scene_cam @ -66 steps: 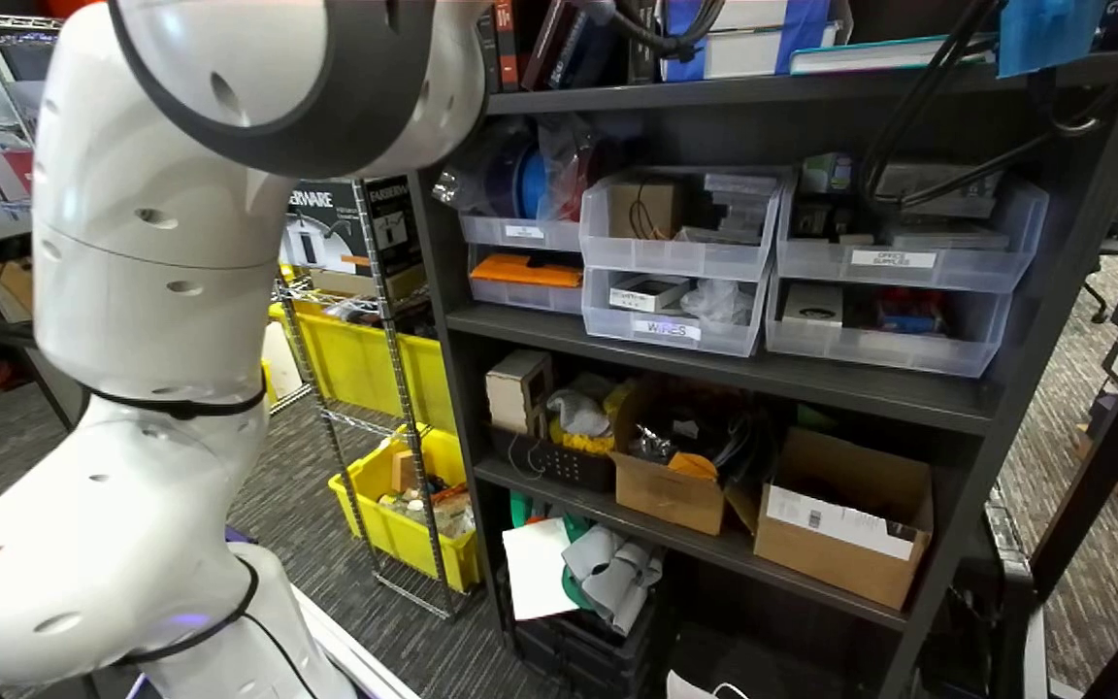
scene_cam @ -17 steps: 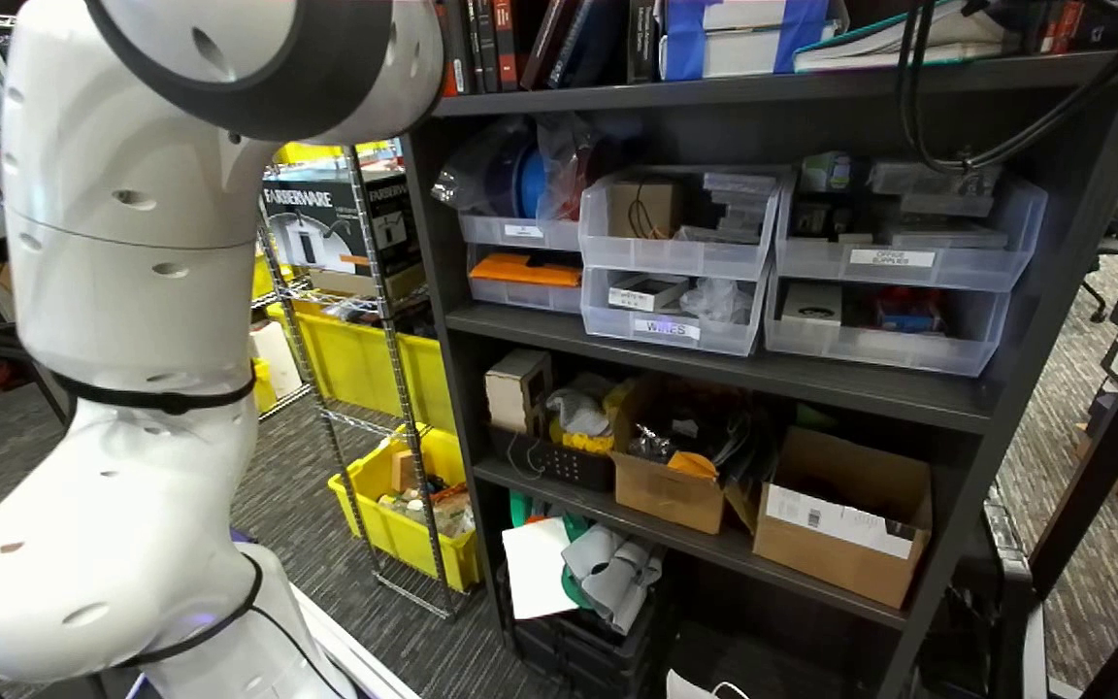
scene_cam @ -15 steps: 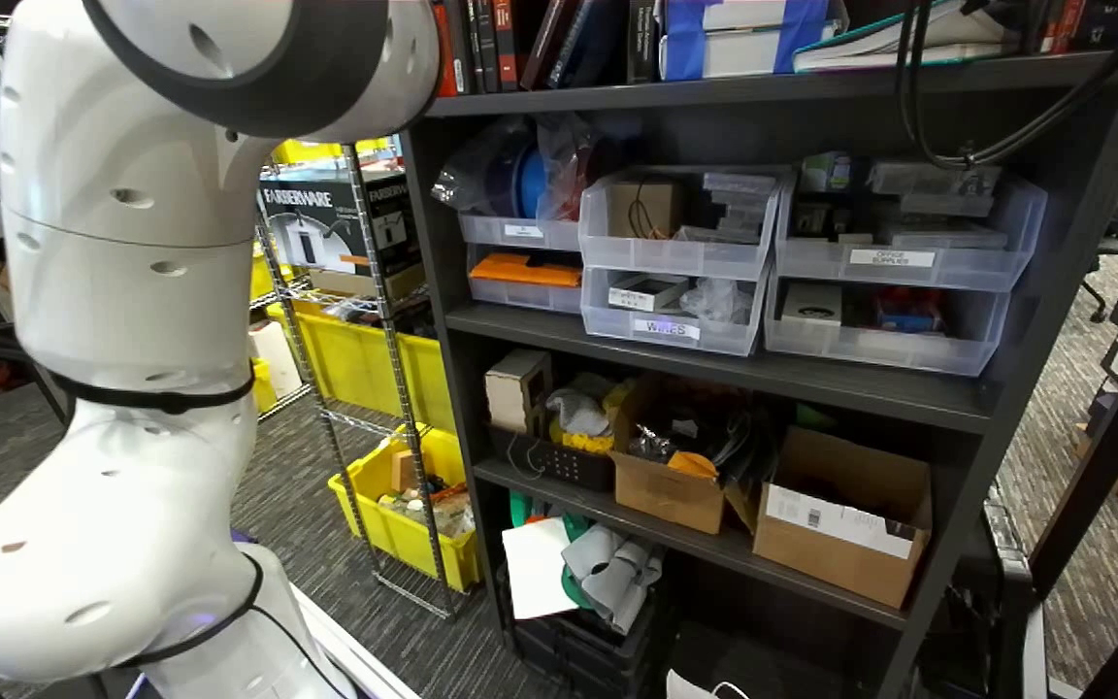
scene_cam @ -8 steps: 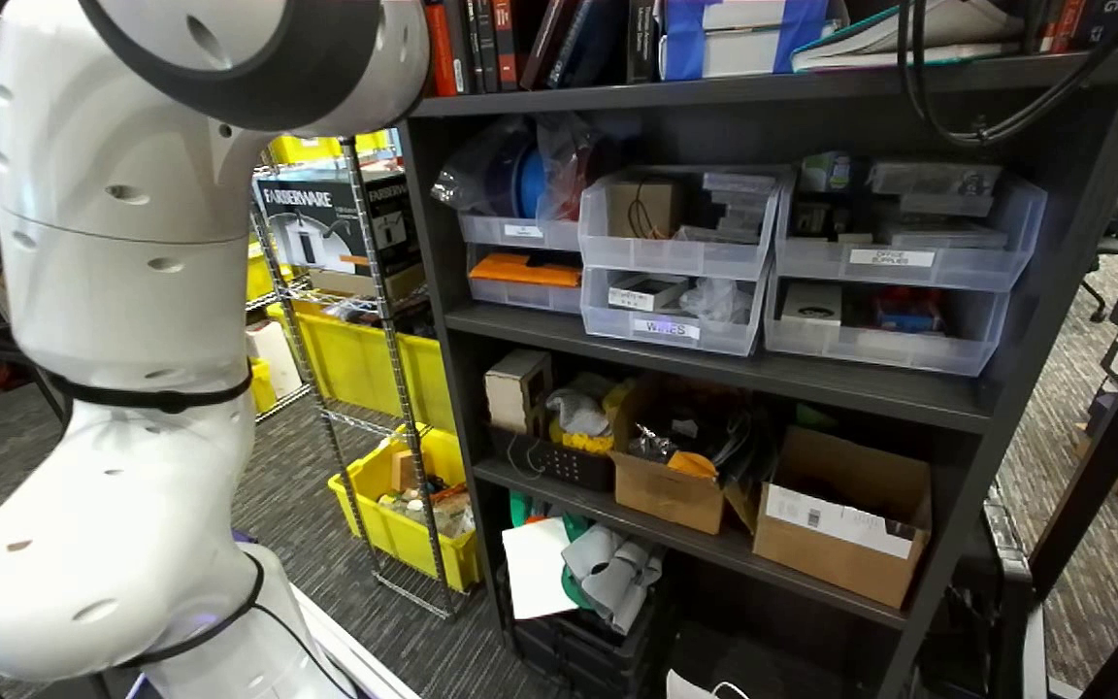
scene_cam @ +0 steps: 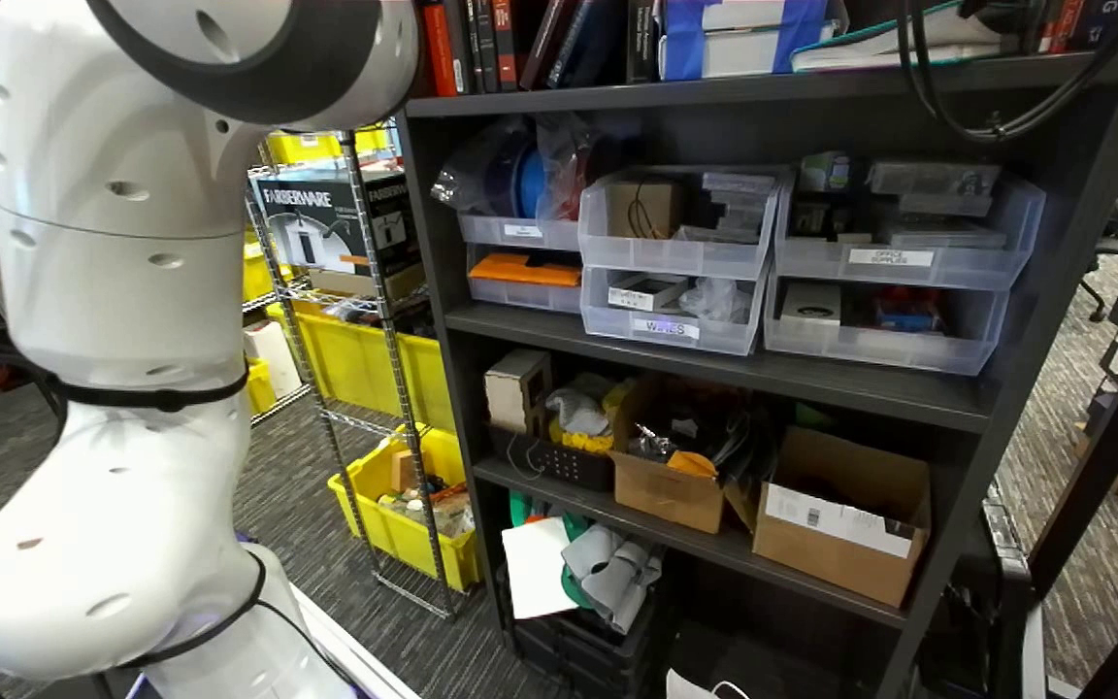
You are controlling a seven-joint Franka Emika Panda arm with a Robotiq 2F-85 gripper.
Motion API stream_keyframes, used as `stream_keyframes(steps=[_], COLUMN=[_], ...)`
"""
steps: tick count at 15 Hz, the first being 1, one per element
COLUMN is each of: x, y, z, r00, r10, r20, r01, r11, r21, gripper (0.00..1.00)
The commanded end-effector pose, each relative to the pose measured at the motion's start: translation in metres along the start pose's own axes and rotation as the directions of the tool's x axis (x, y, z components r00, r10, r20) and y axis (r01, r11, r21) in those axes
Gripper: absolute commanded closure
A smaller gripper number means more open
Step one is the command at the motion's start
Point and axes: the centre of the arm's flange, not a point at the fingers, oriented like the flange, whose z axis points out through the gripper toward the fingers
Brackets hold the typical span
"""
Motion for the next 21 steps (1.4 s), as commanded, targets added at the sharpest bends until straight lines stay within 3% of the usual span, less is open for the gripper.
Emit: stream_keyframes(steps=[1,12,21], x=[-0.017,-0.016,-0.020], y=[-0.032,-0.050,-0.082], z=[0.025,0.001,-0.002], r00=[0.998,0.996,0.991], r10=[-0.036,-0.084,-0.135], r20=[0.047,0.026,-0.010], r01=[0.036,0.085,0.135], r11=[0.999,0.996,0.990], r21=[-0.010,-0.011,0.031], gripper=[0.97,0.97,0.97])
